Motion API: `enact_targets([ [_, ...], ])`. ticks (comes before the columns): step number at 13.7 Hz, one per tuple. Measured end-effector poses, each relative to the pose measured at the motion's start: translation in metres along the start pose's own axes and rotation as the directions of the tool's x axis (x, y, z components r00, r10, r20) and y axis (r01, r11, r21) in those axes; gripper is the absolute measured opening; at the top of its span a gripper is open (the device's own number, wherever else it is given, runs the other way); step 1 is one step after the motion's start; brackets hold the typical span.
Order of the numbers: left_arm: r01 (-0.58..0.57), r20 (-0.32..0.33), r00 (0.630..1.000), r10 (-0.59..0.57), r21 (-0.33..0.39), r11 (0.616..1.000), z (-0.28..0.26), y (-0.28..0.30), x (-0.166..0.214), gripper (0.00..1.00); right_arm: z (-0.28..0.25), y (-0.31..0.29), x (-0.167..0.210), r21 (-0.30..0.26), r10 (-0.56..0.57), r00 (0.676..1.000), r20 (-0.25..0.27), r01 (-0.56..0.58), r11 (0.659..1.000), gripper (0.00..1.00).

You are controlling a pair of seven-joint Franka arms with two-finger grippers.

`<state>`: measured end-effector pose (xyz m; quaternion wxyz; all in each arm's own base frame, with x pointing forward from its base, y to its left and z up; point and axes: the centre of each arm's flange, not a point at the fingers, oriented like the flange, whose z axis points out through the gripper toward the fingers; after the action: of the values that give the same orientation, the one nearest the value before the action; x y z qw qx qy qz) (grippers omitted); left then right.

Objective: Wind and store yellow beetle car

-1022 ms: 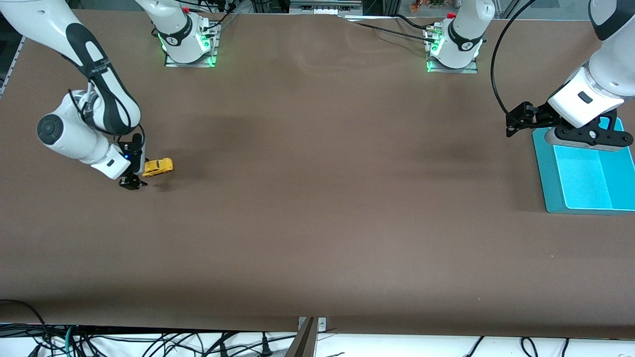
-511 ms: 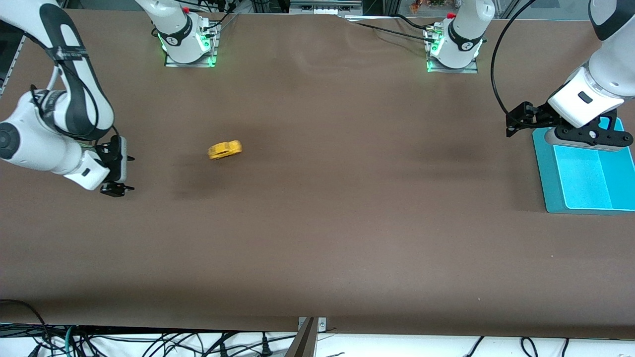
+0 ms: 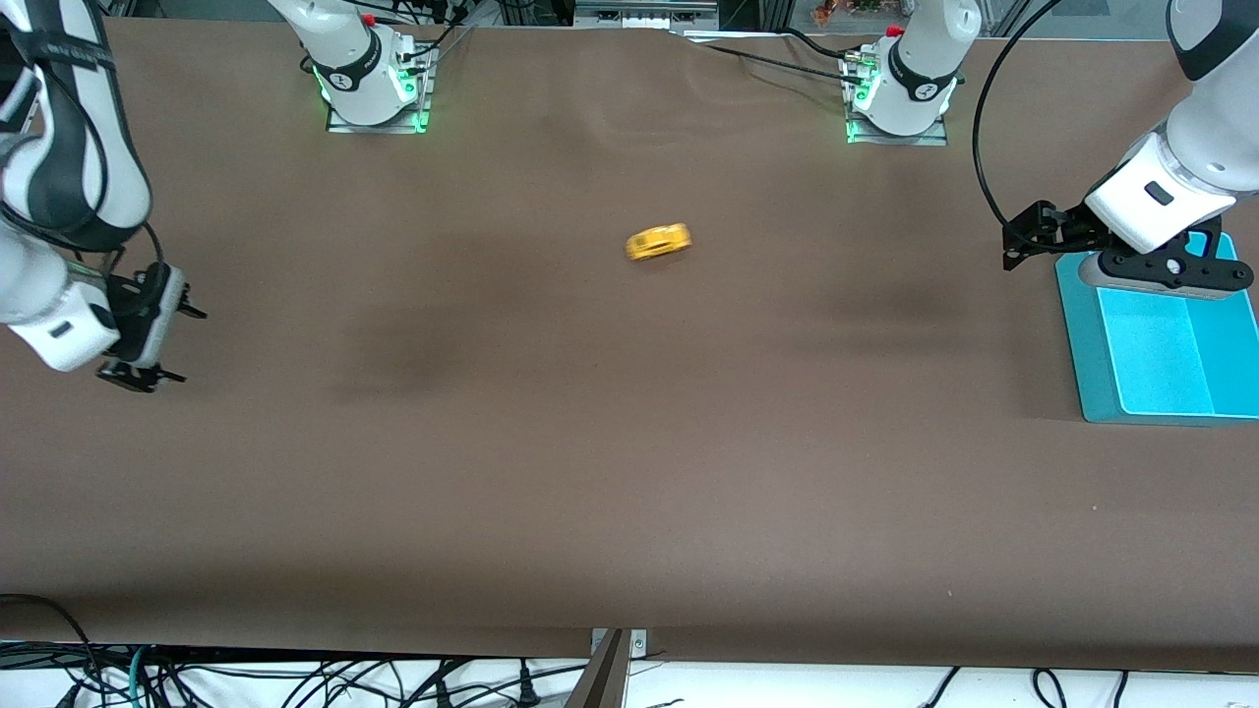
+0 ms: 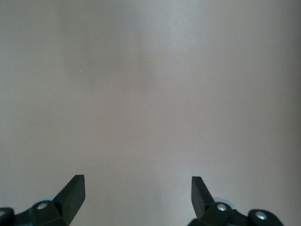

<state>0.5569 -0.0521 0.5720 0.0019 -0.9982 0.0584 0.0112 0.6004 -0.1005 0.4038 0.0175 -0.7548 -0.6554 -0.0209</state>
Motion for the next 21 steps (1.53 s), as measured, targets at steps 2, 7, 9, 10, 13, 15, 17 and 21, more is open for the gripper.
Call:
enact_targets([
  [2,-0.014,0.002,1.0,0.014,0.0,1.0,0.0,0.008,0.0,1.0,-0.032,-0.006,-0.018,0.001,0.059,0.998,0.01,-0.059,0.998,1.0],
  [7,-0.017,0.003,1.0,0.017,0.0,1.0,0.0,0.012,0.0,1.0,-0.047,-0.009,-0.031,0.001,0.196,0.98,0.017,-0.196,0.981,1.0],
  [9,-0.017,0.003,1.0,0.017,0.0,1.0,0.0,0.012,0.0,1.0,-0.047,-0.009,-0.03,0.001,0.208,0.978,0.017,-0.208,0.978,1.0],
  [10,-0.017,0.003,1.0,0.017,0.0,1.0,0.0,0.012,0.0,1.0,-0.047,-0.009,-0.03,0.001,0.21,0.978,0.017,-0.21,0.978,1.0],
  [13,-0.016,0.003,1.0,0.016,0.0,1.0,0.0,0.012,0.0,1.0,-0.047,-0.009,-0.03,0.002,0.212,0.977,0.017,-0.212,0.977,1.0],
  [15,-0.016,0.003,1.0,0.016,0.0,1.0,0.0,0.012,0.0,1.0,-0.046,-0.009,-0.03,0.002,0.212,0.977,0.017,-0.212,0.977,1.0],
  [17,-0.016,0.003,1.0,0.016,0.0,1.0,0.0,0.012,0.0,1.0,-0.046,-0.009,-0.03,0.002,0.213,0.977,0.017,-0.213,0.977,1.0],
  [21,-0.016,0.003,1.0,0.016,0.0,1.0,0.0,0.012,0.0,1.0,-0.046,-0.009,-0.03,0.002,0.222,0.975,0.017,-0.222,0.975,1.0],
])
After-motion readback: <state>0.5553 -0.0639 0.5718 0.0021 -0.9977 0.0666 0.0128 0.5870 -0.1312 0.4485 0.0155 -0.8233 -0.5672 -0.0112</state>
